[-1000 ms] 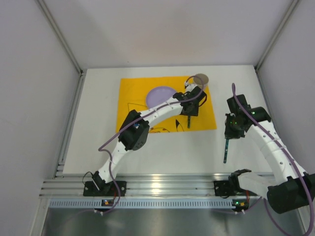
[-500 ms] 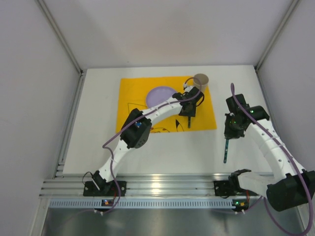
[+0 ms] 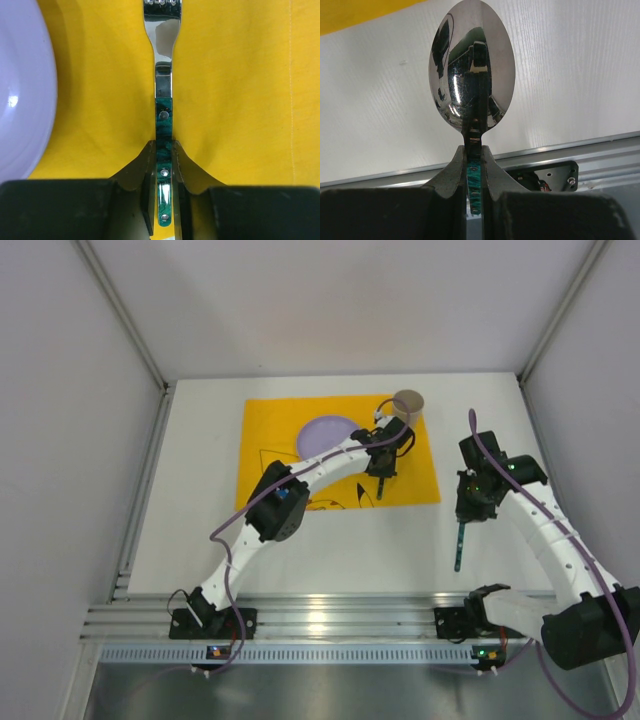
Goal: Set the dinner table for one person
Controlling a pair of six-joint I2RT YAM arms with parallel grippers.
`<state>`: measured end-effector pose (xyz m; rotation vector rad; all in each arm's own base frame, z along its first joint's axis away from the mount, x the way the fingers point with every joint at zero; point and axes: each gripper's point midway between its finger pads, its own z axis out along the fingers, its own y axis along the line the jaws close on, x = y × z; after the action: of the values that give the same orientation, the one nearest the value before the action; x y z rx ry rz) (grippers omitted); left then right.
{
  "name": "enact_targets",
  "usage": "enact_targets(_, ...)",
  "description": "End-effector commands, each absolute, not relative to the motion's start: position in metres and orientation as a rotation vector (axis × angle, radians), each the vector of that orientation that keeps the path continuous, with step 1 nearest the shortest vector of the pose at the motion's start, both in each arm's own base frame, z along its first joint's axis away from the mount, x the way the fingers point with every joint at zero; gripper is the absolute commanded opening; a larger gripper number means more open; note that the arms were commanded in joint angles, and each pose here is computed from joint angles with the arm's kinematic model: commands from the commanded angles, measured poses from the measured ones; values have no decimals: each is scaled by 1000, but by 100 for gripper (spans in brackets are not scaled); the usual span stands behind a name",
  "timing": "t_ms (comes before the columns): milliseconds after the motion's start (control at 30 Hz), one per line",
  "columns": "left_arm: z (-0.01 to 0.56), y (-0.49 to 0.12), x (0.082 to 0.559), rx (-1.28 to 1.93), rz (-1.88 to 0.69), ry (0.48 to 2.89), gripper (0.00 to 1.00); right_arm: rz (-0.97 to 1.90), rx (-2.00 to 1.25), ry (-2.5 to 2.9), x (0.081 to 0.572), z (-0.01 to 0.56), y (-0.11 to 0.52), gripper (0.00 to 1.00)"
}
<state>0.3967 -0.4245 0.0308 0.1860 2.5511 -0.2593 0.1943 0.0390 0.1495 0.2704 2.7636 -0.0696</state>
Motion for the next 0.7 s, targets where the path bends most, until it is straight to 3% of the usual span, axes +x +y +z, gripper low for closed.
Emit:
enact_targets(0,28,-435,399,204,-294,2543,4,-74,284,2707,207,157,37,0)
enact_targets(133,44,-437,398,206,-326,2534,0,-77,259,2688,215,162,37,0)
enact_targets(233,87,-448,398,189,-441,2499,0,-85,256,2692,224,164,39,0)
enact_targets(367,189,-447,399,130,-598,2363,0,5,238,2667,246,173,55,0)
enact_targets(467,237,-408,400,51,-545,2303,0,81,202,2617,274,186,75,0)
enact_targets(667,263,-285,395,-85,-337,2305,0,148,74,2554,327,208,129,0)
